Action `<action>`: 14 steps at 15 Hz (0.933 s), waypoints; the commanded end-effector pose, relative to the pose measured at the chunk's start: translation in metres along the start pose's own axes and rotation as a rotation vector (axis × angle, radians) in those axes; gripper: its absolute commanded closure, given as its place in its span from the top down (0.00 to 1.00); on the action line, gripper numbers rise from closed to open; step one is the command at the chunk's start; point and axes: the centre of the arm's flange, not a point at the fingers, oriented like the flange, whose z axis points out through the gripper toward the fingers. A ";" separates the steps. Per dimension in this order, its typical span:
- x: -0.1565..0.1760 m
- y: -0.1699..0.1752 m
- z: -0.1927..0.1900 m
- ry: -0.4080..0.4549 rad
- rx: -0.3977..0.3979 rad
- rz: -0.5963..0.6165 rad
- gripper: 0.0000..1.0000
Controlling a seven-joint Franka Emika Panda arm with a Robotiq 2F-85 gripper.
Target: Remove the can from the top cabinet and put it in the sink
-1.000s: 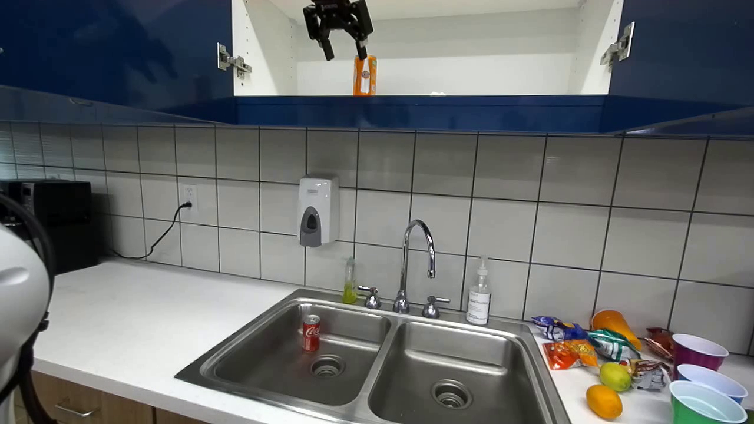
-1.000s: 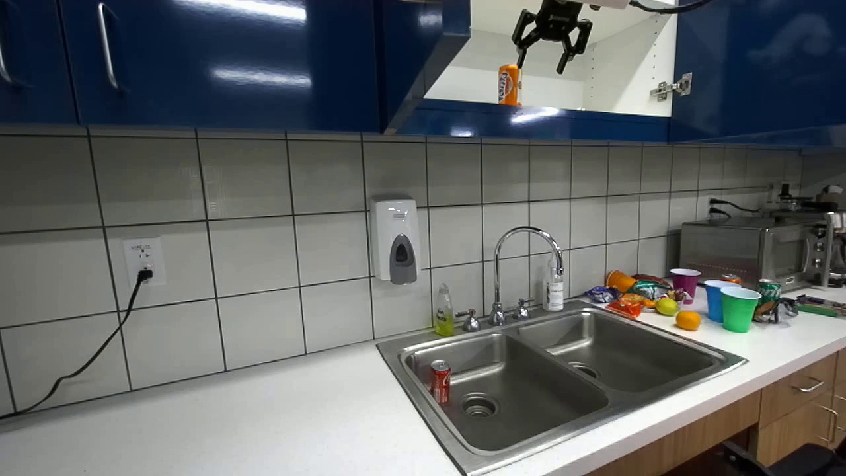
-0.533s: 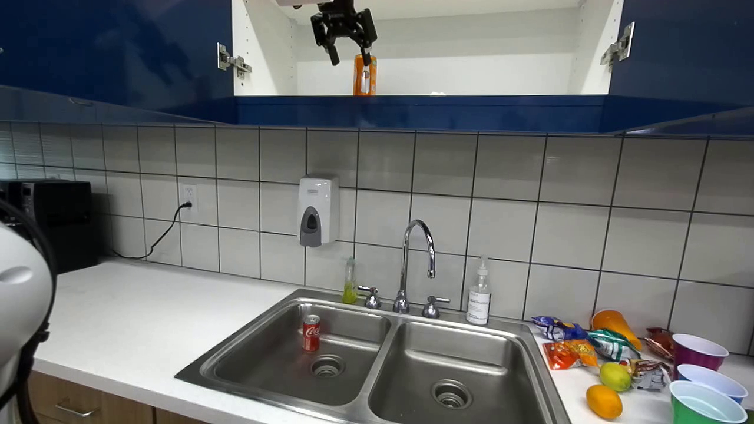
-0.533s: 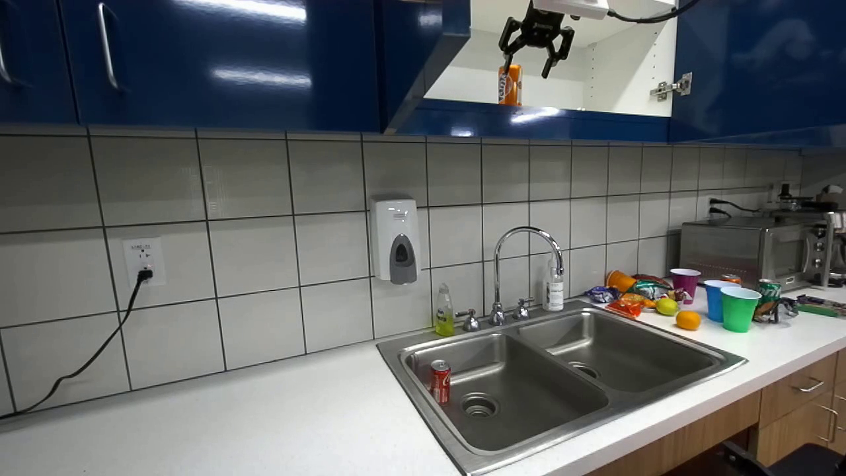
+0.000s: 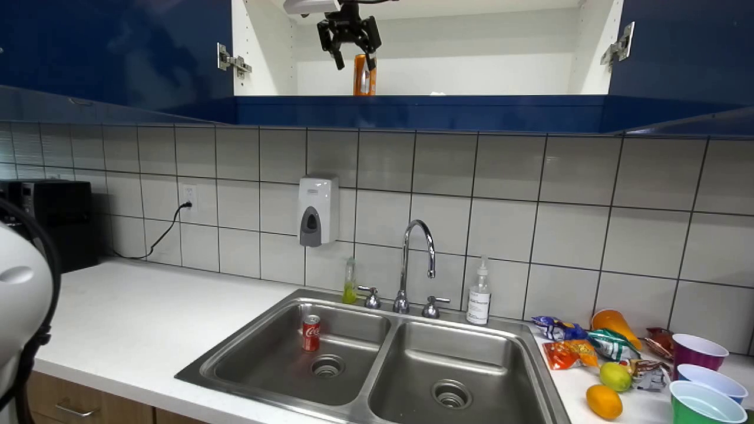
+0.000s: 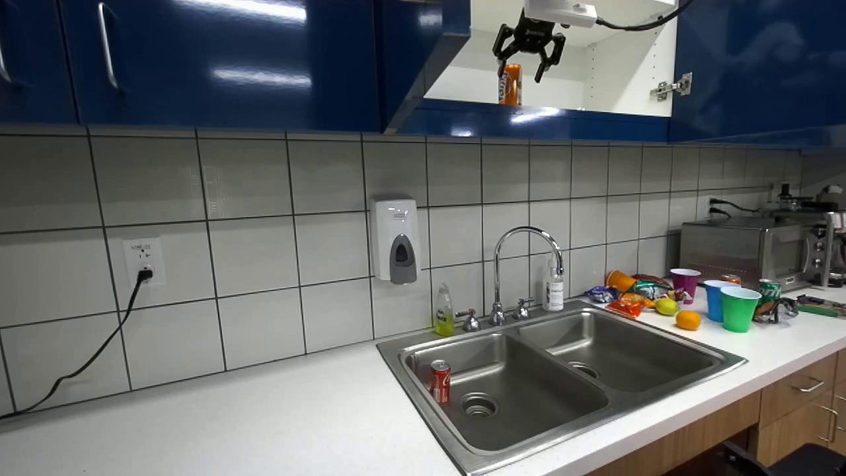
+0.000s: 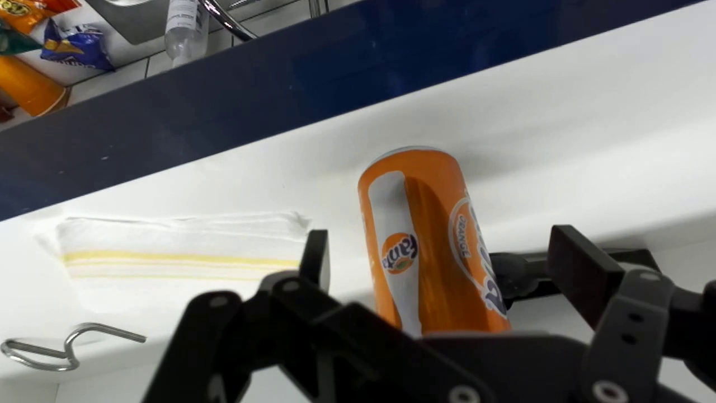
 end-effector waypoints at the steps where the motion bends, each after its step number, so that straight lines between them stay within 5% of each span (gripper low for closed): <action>1: 0.012 -0.003 0.002 0.019 0.001 0.020 1.00; 14: 0.019 -0.004 0.024 0.046 -0.004 0.013 1.00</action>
